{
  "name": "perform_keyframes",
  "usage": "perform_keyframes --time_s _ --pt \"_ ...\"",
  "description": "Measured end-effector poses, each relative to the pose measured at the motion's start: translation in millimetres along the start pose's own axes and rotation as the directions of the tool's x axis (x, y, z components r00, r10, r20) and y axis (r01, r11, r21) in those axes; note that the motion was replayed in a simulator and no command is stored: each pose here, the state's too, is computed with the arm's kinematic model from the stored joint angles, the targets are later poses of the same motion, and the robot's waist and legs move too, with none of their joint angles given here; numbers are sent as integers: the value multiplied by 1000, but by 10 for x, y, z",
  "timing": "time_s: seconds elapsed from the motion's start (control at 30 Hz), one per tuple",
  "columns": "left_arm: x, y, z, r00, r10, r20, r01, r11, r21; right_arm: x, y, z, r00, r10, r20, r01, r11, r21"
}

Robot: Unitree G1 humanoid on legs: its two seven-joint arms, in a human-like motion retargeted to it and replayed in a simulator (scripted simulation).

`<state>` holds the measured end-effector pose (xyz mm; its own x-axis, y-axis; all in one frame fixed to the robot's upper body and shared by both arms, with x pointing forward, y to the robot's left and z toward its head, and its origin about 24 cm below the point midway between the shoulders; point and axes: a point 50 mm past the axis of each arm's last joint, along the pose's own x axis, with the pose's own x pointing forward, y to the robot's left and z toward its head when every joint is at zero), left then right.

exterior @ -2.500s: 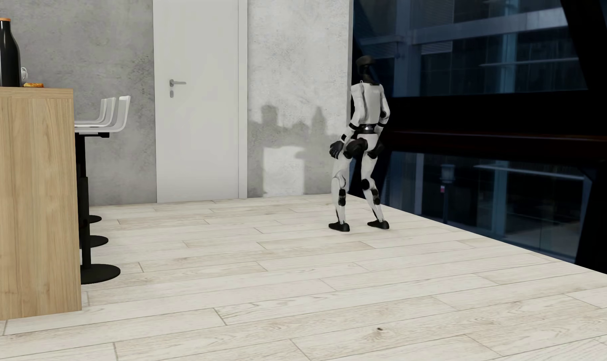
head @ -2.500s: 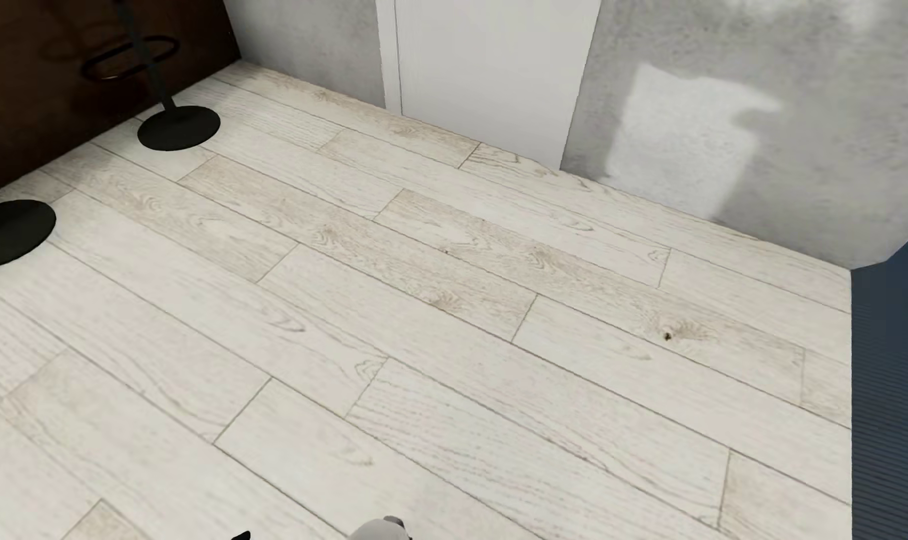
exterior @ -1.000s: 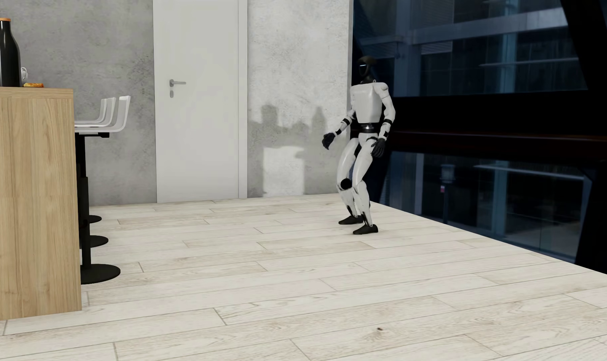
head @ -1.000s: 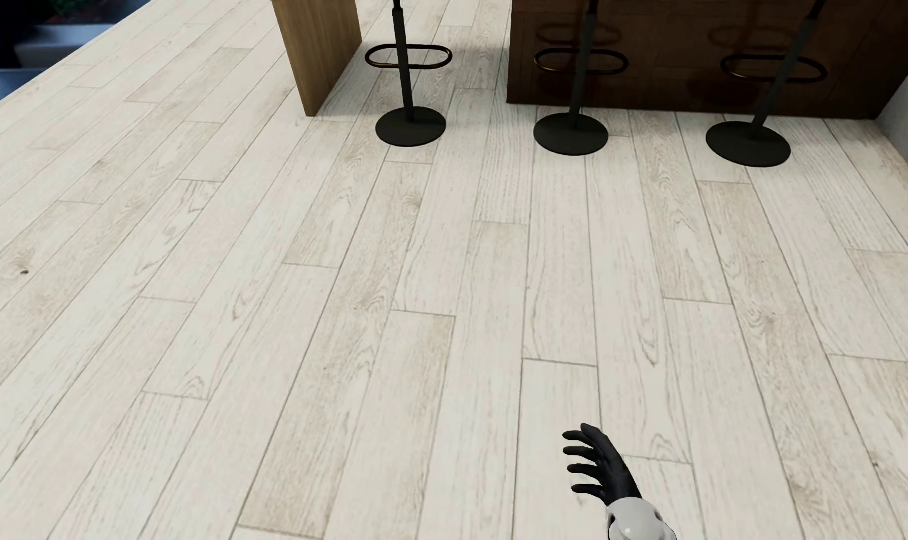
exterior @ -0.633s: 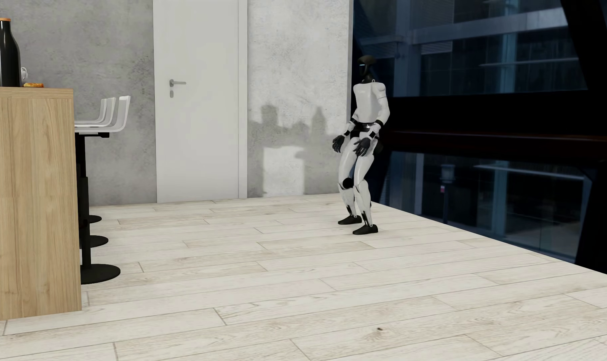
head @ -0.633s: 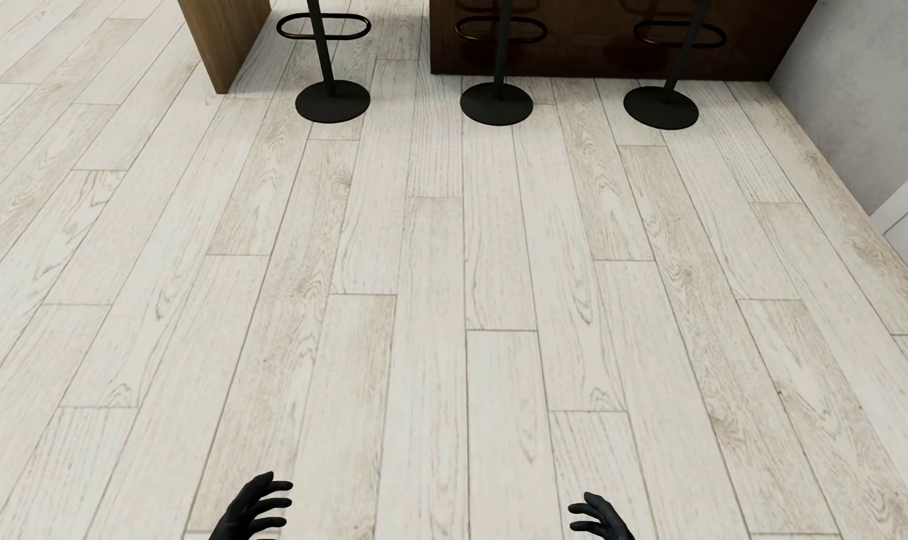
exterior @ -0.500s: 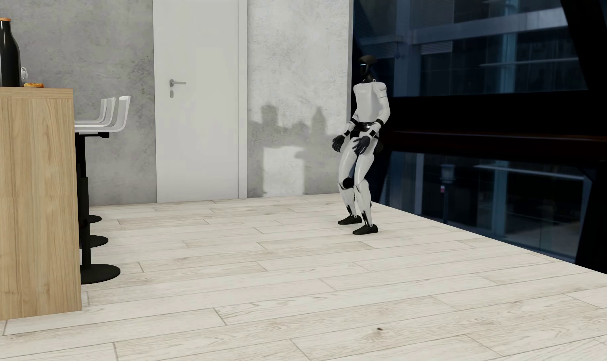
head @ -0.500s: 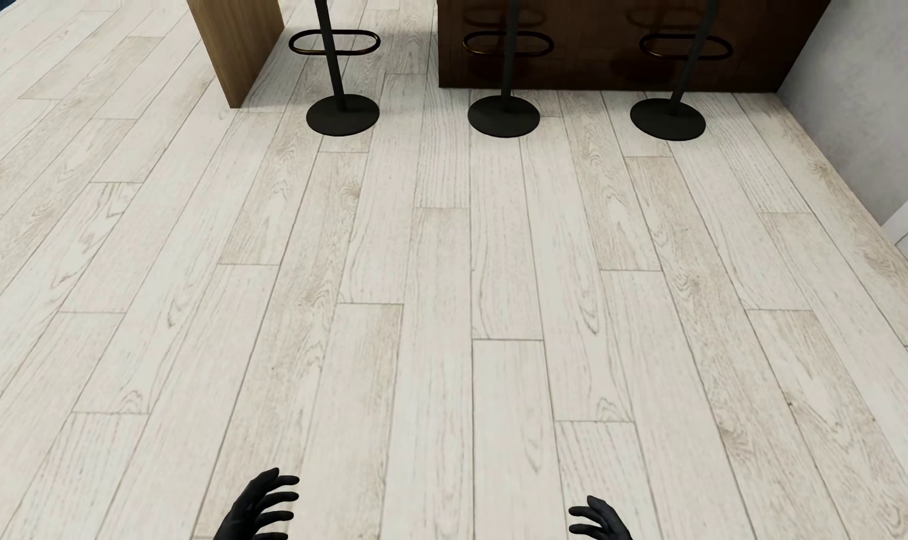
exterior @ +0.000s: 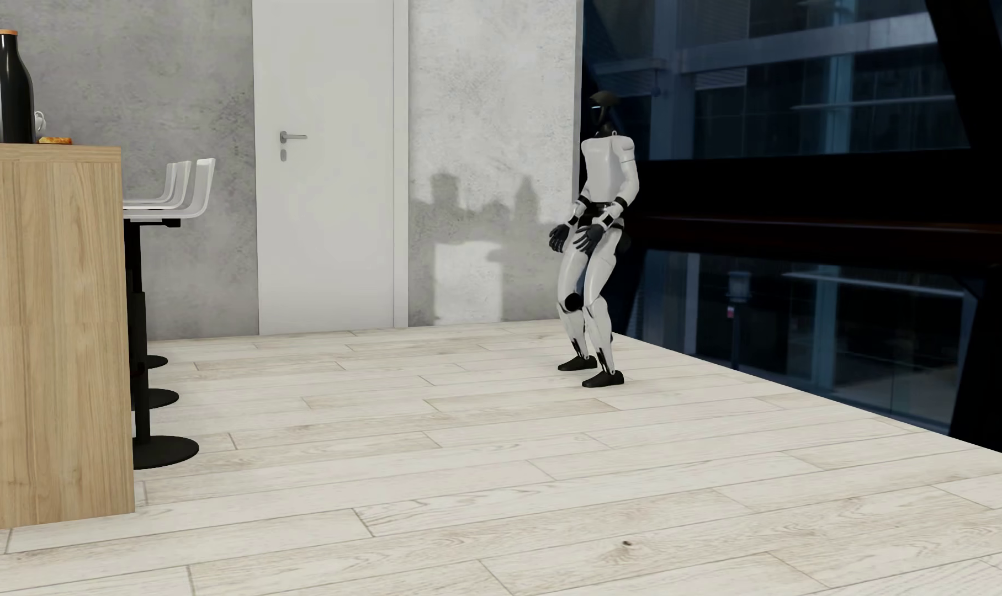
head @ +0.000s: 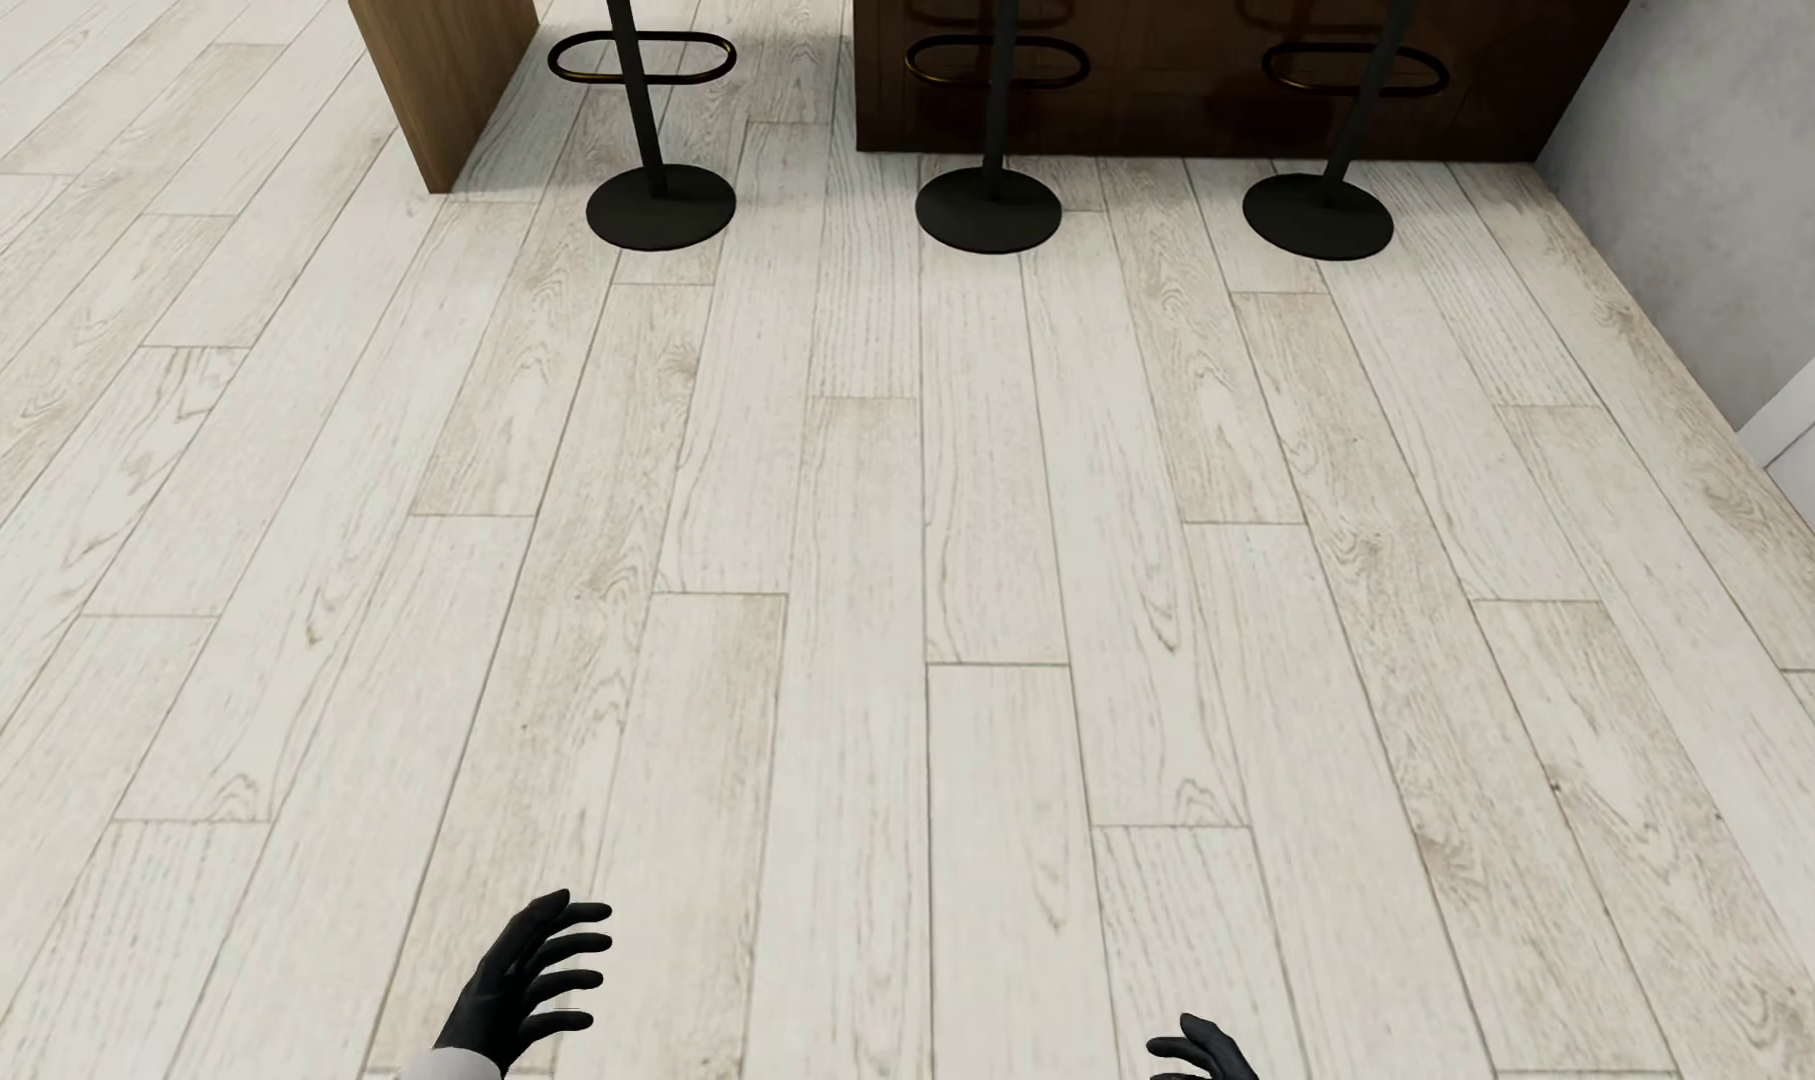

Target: Rotate 180

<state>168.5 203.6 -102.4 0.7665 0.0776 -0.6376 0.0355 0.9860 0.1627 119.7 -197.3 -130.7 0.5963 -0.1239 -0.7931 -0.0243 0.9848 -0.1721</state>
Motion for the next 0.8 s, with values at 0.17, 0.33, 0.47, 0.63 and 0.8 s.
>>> perform_keyframes --time_s 0.17,0.33,0.47,0.63,0.8 --pt "-74 50 -151 998 36 -59 -37 999 -17 52 -47 192 998 19 67 -20 1000 19" --pt "-88 -30 -210 995 42 -93 -48 997 -58 41 -93 176 997 -36 67 35 999 18" --pt "-37 13 -93 998 44 -38 -45 998 -32 -7 -108 -4 1000 -13 -2 13 1000 7" --pt "-61 -123 -130 999 -9 -42 9 1000 -1 28 -61 95 999 29 44 -29 1000 2" --pt "-64 -10 -145 999 -12 -49 13 1000 11 37 -109 130 999 -1 47 1 1000 -8"
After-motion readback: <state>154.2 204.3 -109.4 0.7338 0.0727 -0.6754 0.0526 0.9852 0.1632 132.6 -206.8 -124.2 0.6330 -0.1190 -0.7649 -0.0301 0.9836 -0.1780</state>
